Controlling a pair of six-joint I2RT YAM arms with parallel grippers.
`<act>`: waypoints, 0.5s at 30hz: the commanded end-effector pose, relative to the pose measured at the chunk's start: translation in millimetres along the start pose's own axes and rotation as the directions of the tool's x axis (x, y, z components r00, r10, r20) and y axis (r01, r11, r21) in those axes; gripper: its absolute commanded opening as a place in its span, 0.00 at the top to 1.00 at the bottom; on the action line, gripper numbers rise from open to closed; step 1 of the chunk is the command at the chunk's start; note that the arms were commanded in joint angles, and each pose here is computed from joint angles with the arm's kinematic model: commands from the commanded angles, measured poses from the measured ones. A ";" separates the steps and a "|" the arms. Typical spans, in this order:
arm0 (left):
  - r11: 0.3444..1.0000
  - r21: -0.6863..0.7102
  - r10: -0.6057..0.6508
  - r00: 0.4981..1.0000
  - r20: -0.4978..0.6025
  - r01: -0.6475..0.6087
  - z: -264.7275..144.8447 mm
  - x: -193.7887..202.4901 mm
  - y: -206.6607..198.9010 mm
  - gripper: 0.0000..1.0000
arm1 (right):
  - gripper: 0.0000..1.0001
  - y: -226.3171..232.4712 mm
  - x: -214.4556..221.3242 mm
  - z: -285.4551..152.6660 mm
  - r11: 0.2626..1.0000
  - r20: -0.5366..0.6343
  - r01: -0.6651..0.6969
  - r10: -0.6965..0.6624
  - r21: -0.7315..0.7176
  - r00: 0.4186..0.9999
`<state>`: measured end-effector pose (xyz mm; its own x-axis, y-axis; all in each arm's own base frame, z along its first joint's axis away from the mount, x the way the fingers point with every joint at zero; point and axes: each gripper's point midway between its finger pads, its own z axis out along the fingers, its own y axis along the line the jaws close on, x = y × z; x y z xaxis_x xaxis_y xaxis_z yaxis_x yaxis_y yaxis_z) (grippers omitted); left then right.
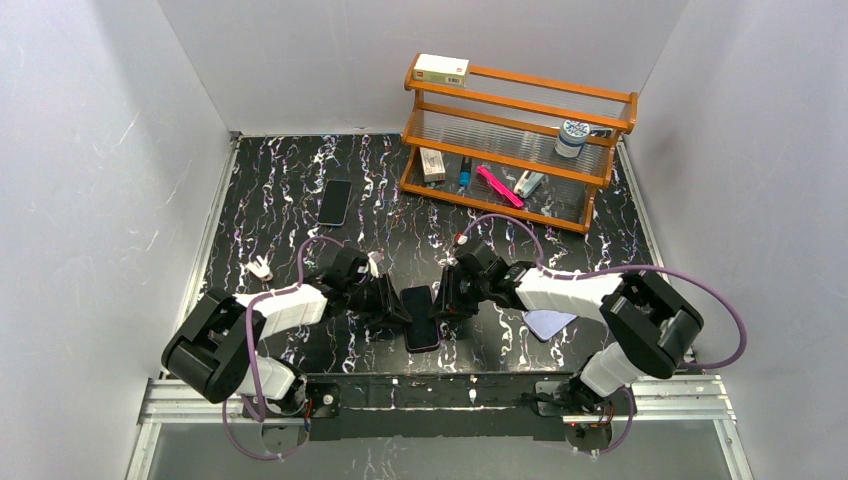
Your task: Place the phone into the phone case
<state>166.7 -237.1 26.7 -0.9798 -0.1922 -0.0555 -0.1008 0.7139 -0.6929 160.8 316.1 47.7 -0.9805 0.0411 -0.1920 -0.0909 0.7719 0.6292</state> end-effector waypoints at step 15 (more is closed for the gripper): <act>1.000 0.010 -0.010 1.000 0.029 0.010 -0.8 -3.9 -3.0 0.67 | 0.34 3.6 -5.1 12.7 0.995 0.062 0.029 -0.024 -0.091 0.998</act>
<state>170.2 -235.0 27.4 -0.9744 -0.2142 -0.0688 -0.1103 0.7210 -0.6841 165.1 316.3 41.6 -0.9687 0.0619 -0.2402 -0.1137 0.7496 0.6520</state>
